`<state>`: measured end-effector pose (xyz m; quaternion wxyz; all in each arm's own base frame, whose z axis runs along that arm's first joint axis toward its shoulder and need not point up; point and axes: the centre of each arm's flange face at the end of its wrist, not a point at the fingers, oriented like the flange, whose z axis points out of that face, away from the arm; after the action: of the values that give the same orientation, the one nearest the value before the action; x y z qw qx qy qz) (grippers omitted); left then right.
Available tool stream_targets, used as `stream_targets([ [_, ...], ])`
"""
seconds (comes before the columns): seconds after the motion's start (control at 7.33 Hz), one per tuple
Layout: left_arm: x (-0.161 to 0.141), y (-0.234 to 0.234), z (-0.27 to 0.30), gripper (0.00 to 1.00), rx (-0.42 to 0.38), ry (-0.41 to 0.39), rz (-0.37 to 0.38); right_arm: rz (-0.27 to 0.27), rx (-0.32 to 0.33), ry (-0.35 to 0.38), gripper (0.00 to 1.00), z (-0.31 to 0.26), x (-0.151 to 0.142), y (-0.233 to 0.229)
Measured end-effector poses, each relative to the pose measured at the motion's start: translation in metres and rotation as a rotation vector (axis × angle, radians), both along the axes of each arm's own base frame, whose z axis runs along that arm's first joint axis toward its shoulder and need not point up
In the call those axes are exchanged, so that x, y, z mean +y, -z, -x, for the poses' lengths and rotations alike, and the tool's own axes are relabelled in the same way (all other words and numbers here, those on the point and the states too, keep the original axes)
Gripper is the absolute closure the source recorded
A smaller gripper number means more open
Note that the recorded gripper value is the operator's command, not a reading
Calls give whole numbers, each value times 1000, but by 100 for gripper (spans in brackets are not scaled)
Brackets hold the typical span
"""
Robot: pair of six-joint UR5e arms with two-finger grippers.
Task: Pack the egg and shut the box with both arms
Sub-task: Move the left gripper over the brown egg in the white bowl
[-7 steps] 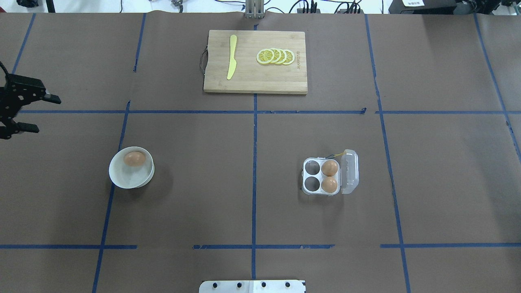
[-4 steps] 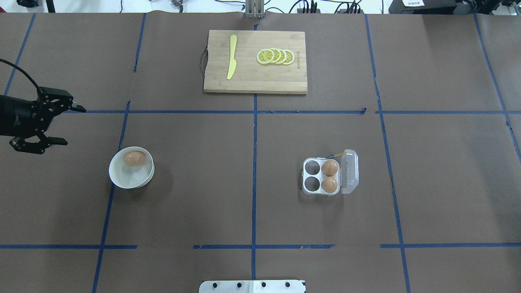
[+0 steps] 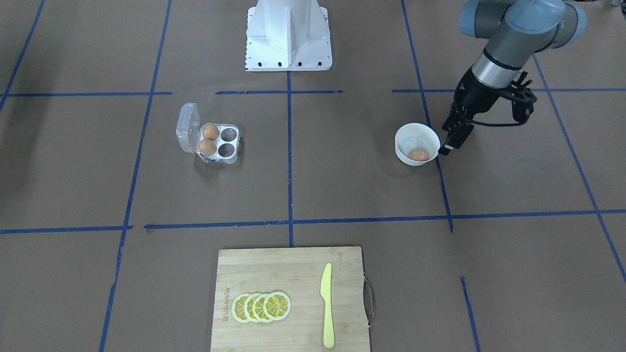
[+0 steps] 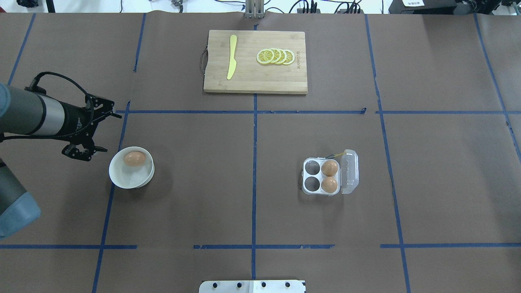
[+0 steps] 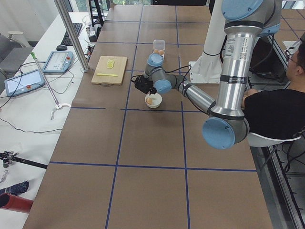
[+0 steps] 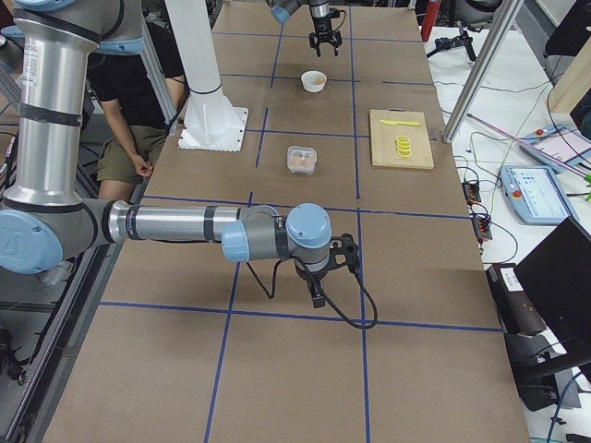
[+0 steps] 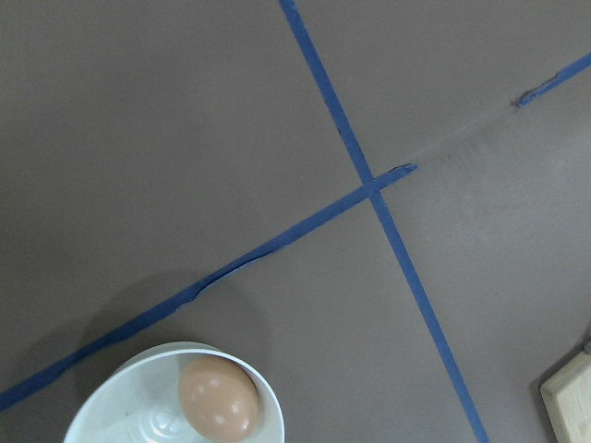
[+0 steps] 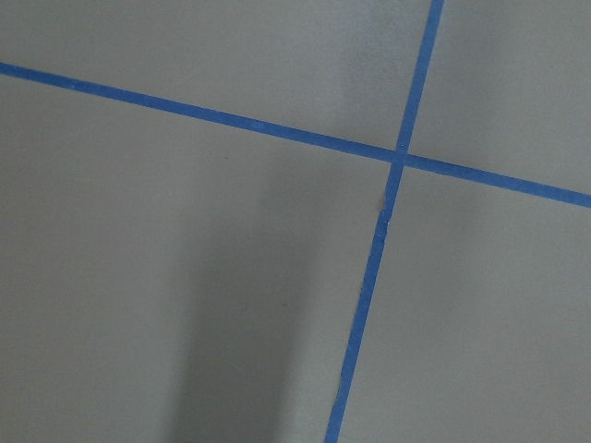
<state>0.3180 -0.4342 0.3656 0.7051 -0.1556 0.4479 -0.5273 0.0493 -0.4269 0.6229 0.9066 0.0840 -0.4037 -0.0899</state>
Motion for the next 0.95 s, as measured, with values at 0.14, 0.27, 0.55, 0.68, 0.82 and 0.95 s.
stream_targets([
  [0.14, 5, 2, -15, 9, -12, 22, 44, 2, 0, 0, 0, 0, 0, -1],
  [0.27, 11, -1, -28, 10, -22, 45, 77, 5, 0, -1, 0, 0, 0, -2],
  [0.55, 14, -13, -44, 11, -46, 77, 116, 4, 0, 0, 0, 0, 0, -2],
  [0.68, 14, -18, -50, 11, -55, 83, 130, 2, 0, 0, 0, 0, 0, -1],
  [0.82, 12, -23, -54, 12, -63, 85, 140, -1, 0, 1, 0, 0, 0, 0],
  [0.95, 11, -27, -56, 13, -69, 86, 147, -3, 0, 1, 0, 0, -1, 1],
])
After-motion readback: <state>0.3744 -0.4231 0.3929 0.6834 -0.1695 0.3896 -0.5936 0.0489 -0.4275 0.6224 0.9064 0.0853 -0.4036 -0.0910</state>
